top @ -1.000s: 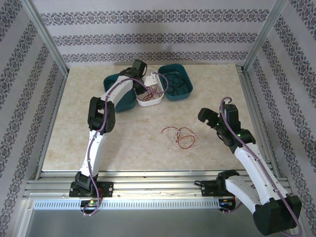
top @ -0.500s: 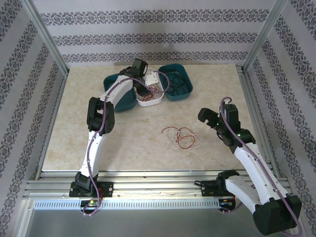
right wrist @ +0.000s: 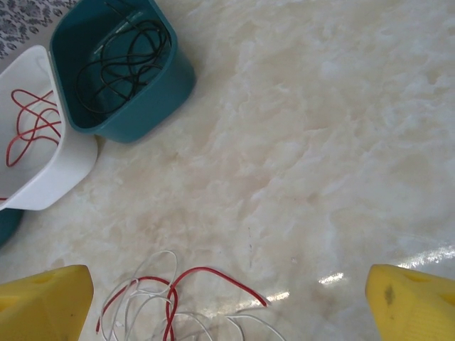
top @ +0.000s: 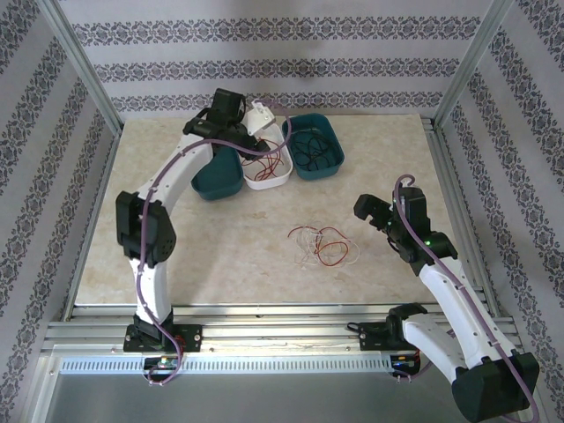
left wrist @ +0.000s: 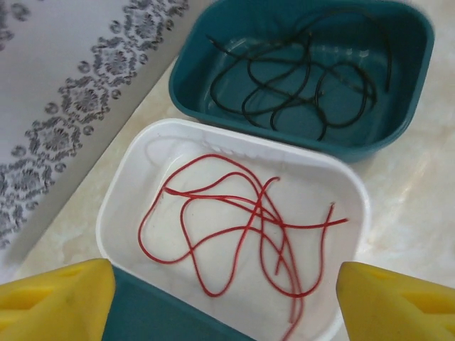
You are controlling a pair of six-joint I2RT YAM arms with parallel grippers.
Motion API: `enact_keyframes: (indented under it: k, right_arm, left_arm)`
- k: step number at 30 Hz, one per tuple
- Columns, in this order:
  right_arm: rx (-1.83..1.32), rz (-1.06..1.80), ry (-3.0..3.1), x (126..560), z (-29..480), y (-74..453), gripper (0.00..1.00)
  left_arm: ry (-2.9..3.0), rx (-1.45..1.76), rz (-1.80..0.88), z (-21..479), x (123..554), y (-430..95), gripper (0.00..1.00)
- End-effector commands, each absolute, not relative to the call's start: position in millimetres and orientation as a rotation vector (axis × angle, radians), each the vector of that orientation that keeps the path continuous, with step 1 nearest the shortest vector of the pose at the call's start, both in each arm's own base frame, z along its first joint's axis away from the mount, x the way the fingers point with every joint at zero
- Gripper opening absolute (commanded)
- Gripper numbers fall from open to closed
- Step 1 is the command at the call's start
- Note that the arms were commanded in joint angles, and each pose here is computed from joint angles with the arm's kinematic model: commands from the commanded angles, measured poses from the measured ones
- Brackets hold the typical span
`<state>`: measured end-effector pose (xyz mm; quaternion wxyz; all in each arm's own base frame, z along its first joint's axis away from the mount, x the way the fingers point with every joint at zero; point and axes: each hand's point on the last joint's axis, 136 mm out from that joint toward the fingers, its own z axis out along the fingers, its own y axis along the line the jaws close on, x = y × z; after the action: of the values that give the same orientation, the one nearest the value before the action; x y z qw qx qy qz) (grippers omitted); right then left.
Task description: Untangle the cables
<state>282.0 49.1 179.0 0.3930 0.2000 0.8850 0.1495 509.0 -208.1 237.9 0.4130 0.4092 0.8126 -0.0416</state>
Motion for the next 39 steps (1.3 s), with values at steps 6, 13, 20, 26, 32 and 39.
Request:
enact_keyframes:
  k: [6, 13, 20, 26, 32, 39]
  right_arm:
    - [0.451, 0.369, 2.374, 256.0, 166.9, 61.8, 0.86]
    - [0.429, 0.293, 2.550, 213.3, 130.2, 70.9, 0.77]
    - [0.425, 0.312, 2.616, 197.2, 97.7, 82.1, 0.71]
    - [0.351, 0.295, 2.624, 206.4, 84.5, 94.8, 0.69]
    - [0.287, 0.268, 2.630, 218.2, 79.4, 103.1, 0.67]
    - [0.232, 0.265, 2.642, 230.0, 76.5, 114.3, 0.64]
  left_arm:
    - [2.149, 0.624, -0.366, 229.9, 428.2, -240.2, 1.00]
    - [2.354, 0.559, -0.494, 156.0, 360.9, -273.5, 1.00]
    - [2.388, 0.576, -0.716, 127.0, 327.7, -332.4, 0.98]
    - [2.456, 0.646, -0.764, 97.9, 315.9, -366.4, 0.94]
    - [2.499, 0.680, -0.703, 74.1, 317.6, -374.0, 0.84]
    - [2.524, 0.668, -0.641, 56.0, 330.0, -378.3, 0.64]
